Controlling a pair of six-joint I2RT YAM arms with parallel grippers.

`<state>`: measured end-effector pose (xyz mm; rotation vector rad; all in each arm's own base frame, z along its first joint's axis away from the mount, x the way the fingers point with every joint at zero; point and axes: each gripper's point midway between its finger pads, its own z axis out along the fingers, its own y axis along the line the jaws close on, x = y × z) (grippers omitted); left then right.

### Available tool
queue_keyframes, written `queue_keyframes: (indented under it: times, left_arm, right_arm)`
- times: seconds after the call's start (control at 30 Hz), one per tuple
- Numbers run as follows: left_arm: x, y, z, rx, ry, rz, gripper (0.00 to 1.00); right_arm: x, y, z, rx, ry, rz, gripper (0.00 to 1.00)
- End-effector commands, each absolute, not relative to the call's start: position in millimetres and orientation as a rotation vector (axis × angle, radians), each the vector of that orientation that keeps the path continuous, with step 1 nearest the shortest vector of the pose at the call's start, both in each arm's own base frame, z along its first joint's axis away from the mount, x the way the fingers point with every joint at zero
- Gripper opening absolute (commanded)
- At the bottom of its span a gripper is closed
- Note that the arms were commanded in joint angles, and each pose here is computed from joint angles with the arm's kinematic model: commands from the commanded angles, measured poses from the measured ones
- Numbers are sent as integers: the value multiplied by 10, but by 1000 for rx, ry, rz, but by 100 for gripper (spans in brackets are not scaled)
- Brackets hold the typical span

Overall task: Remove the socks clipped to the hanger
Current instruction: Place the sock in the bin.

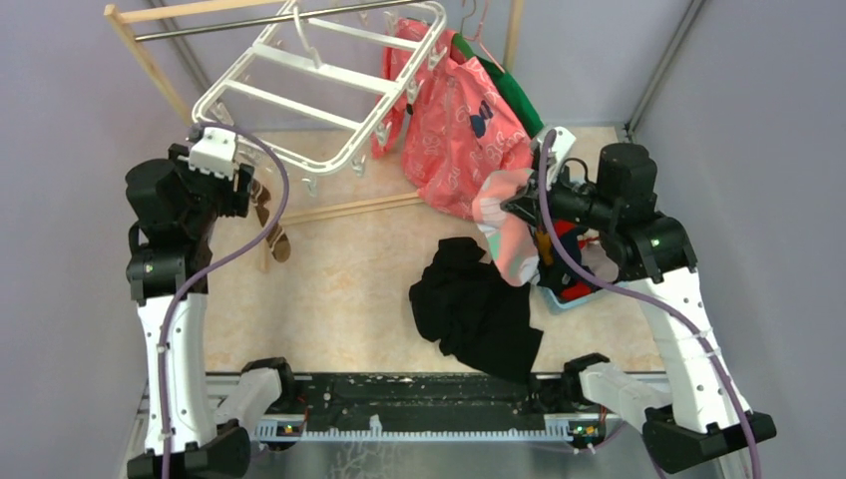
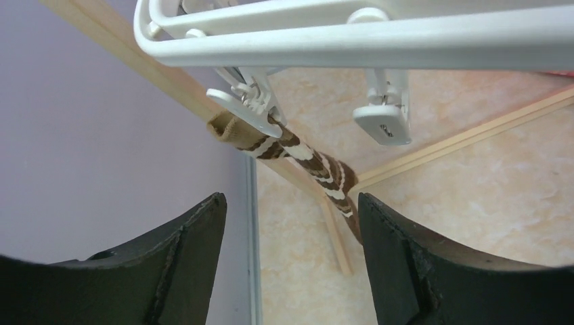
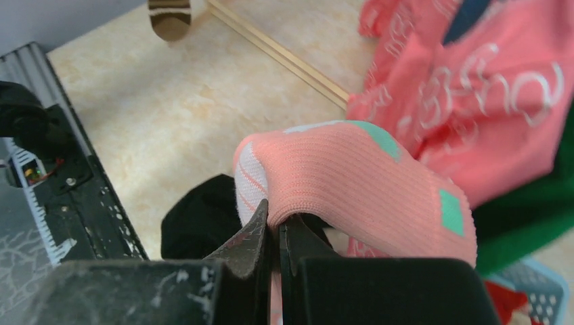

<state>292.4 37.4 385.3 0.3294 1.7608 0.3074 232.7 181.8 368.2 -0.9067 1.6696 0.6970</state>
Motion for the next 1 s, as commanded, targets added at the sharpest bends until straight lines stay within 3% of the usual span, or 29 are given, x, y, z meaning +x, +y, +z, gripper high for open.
queue_keyframes:
  times: [0.0, 0.27, 0.47, 0.77, 0.97]
  left_arm:
    - [3144, 474, 3985, 401, 1691, 410, 74]
    - [3199, -77, 4052, 580, 1576, 131, 54]
    - [3060, -451, 4062, 644, 1529, -99, 45]
    - [2856, -690, 3949, 691, 1536, -264, 43]
    - [2804, -527, 3889, 669, 1586, -160, 53]
  right_arm:
    - [2290, 1493, 3767, -826, 1704, 553, 0]
    - [2391, 1330, 3670, -759, 1750, 495, 0]
    - [2521, 983, 3672, -636, 1801, 316, 0]
    - [2587, 313, 3612, -441, 1909, -8, 0]
    - [2758, 158, 3258, -432, 2052, -75, 0]
